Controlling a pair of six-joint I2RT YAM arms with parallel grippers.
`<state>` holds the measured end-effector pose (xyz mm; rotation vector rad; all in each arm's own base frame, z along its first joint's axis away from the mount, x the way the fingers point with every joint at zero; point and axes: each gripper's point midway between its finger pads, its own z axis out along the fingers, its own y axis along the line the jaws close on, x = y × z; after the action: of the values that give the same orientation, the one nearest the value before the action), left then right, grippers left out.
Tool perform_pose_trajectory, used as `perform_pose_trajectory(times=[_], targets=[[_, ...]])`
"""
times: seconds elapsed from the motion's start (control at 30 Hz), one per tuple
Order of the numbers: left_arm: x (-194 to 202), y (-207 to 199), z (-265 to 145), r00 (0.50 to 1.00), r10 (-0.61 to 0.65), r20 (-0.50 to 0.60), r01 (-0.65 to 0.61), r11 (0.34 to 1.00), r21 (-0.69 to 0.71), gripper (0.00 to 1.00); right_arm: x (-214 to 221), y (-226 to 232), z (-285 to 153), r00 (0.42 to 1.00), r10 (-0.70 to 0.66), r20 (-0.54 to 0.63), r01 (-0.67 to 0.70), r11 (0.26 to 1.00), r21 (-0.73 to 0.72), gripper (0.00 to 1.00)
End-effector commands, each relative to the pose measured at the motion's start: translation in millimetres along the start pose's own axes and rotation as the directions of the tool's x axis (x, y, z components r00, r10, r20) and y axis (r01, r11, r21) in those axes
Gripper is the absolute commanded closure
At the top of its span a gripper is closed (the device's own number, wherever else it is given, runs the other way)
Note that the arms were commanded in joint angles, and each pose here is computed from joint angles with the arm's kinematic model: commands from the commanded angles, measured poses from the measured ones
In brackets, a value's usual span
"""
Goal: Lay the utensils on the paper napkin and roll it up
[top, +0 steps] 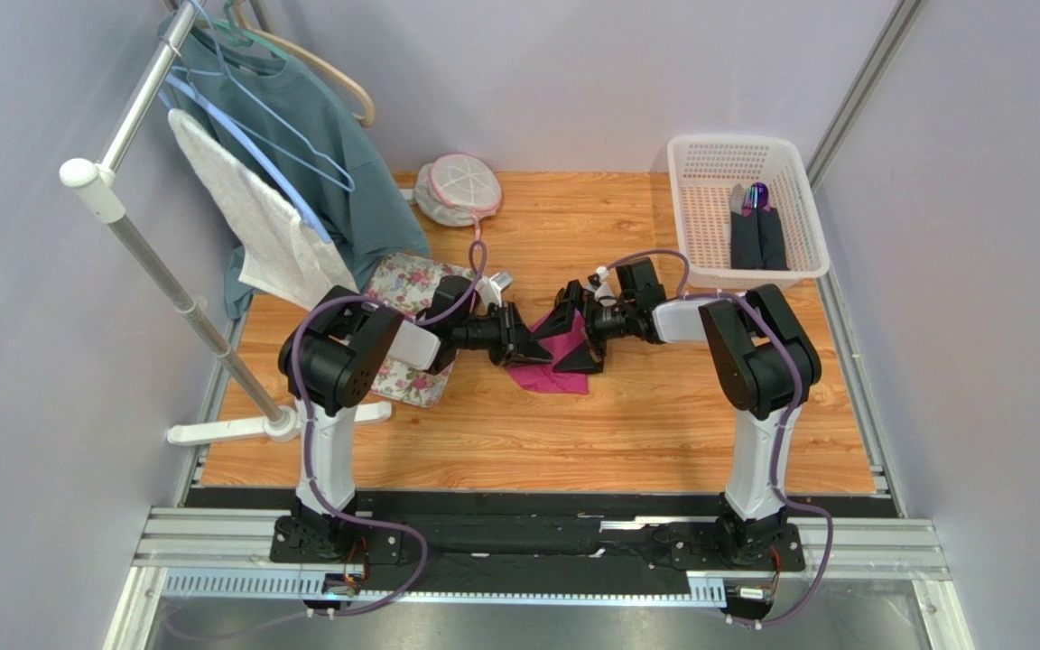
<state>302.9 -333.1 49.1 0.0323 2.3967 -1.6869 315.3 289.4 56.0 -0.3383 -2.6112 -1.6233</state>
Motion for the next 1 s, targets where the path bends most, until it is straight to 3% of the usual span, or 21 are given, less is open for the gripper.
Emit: perform_pose_trajectory(times=[0.0,0.37,0.57,0.7,0.8,0.83,0.97], targets=[[-13.0,-9.3,9.3,0.999,0.034,0.028,-0.035,0.999,0.027,0.76,7.2,-40.7,8.1,0.992,0.124,0.012,-0.125,0.986,0.113,0.0],[-5.9,37.9,3.5,1.0,-0.012,0.01,0.013,0.989,-0.146,0.92,5.7,-18.3,-2.1,0.999,0.047,0.024,-0.049,0.993,0.104,0.0],[-0.1,46.6,0.9,1.0,-0.021,-0.005,0.02,0.982,-0.186,0.98,-10.4,15.4,-20.3,0.989,-0.108,0.097,0.093,0.985,0.149,0.05],[-0.1,46.9,0.3,1.0,-0.014,-0.006,0.013,0.982,-0.19,0.99,-19.9,25.8,-32.3,0.974,-0.192,0.12,0.161,0.96,0.227,0.24],[-1.6,46.1,1.0,1.0,-0.012,-0.005,0.011,0.982,-0.188,0.99,-25.4,29.7,-36.1,0.959,-0.247,0.14,0.204,0.942,0.265,0.53],[-1.9,45.5,0.9,1.0,-0.011,-0.004,0.01,0.982,-0.187,0.99,-25.5,28.8,-35.8,0.957,-0.257,0.137,0.212,0.938,0.274,0.67],[-3.2,43.6,1.2,1.0,-0.009,-0.003,0.008,0.983,-0.184,0.99,-24.4,22.9,-28.8,0.949,-0.295,0.109,0.247,0.914,0.323,0.88]])
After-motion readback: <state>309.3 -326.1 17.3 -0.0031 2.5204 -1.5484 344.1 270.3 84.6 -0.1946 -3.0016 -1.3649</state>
